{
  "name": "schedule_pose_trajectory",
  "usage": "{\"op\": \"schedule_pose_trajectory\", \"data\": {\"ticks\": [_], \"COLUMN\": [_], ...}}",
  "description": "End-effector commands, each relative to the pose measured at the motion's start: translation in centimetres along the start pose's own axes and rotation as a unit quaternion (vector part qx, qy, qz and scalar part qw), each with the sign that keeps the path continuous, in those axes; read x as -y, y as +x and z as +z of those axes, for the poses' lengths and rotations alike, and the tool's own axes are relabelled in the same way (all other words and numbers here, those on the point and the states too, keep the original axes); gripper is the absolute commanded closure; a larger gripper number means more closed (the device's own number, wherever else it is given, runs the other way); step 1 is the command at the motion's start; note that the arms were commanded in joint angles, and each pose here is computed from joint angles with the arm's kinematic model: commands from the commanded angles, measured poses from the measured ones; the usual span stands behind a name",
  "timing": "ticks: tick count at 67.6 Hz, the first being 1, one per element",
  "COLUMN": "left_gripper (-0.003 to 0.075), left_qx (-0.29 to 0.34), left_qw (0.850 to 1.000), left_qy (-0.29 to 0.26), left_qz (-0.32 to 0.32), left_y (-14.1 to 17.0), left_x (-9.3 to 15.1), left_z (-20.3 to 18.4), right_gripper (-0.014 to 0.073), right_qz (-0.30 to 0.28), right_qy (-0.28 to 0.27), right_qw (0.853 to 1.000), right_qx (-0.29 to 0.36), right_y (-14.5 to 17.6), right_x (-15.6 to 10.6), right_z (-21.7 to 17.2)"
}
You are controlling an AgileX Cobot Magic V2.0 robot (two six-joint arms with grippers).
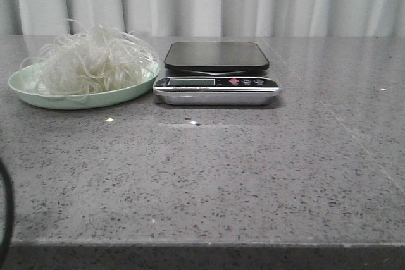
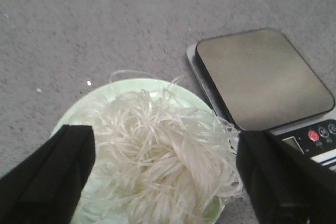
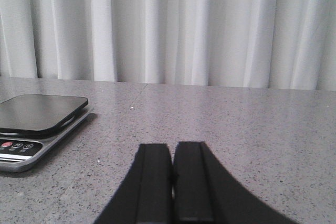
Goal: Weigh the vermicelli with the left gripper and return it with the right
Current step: 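Close the left gripper on the vermicelli and lift it off the plate, then carry the vermicelli with the left gripper onto the scale pan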
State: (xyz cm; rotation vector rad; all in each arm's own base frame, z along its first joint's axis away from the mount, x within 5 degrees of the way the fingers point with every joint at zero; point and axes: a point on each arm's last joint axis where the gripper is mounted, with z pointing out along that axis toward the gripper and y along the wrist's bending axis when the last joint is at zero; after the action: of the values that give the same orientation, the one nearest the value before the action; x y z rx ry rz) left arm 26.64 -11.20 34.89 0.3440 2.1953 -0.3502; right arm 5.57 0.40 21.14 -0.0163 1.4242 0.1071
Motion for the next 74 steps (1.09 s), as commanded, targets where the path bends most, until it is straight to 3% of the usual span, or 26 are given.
{"op": "schedule_pose_trajectory", "data": {"ticks": [1,16,27,33,38,45,51,65,74], "left_gripper": [0.0109,0.0124,0.0126,0.0197,0.0335,0.0618,0.0558,0.0594,0.0594], "left_qx": [-0.018,-0.122,-0.214,-0.228,-0.223,-0.203,-0.182,-0.083,-0.032], "left_qw": [0.999,0.992,0.976,0.973,0.975,0.979,0.983,0.994,0.994], "left_qy": [0.020,0.025,0.025,0.021,0.020,0.023,0.032,0.073,0.099], "left_qz": [-0.023,-0.029,-0.027,-0.022,-0.017,-0.014,-0.007,0.008,0.029], "left_y": [-2.2,-2.5,-1.5,-1.5,-2.1,-3.6,-5.4,-10.7,-12.4], "left_x": [0.7,0.7,0.5,0.4,0.4,0.7,1.1,3.7,6.2], "left_z": [1.7,6.8,9.6,10.1,10.0,9.2,8.1,4.3,3.3], "right_gripper": [0.0438,0.0438,0.0438,0.0438,0.0438,0.0438,0.0438,0.0438,0.0438], "right_qz": [-0.009,-0.009,-0.009,-0.009,-0.009,-0.009,-0.009,-0.009,-0.009], "right_qy": [0.004,0.004,0.004,0.004,0.004,0.004,0.004,0.004,0.004], "right_qw": [0.999,0.999,0.999,0.999,0.999,0.999,0.999,0.999,0.999], "right_qx": [0.053,0.053,0.053,0.053,0.053,0.053,0.053,0.053,0.053], "right_y": [-1.1,-1.1,-1.1,-1.1,-1.1,-1.1,-1.1,-1.1,-1.1], "right_x": [0.0,0.0,0.0,0.0,0.0,0.0,0.0,0.0,0.0], "right_z": [-0.2,-0.2,-0.2,-0.2,-0.2,-0.2,-0.2,-0.2,-0.2]}}
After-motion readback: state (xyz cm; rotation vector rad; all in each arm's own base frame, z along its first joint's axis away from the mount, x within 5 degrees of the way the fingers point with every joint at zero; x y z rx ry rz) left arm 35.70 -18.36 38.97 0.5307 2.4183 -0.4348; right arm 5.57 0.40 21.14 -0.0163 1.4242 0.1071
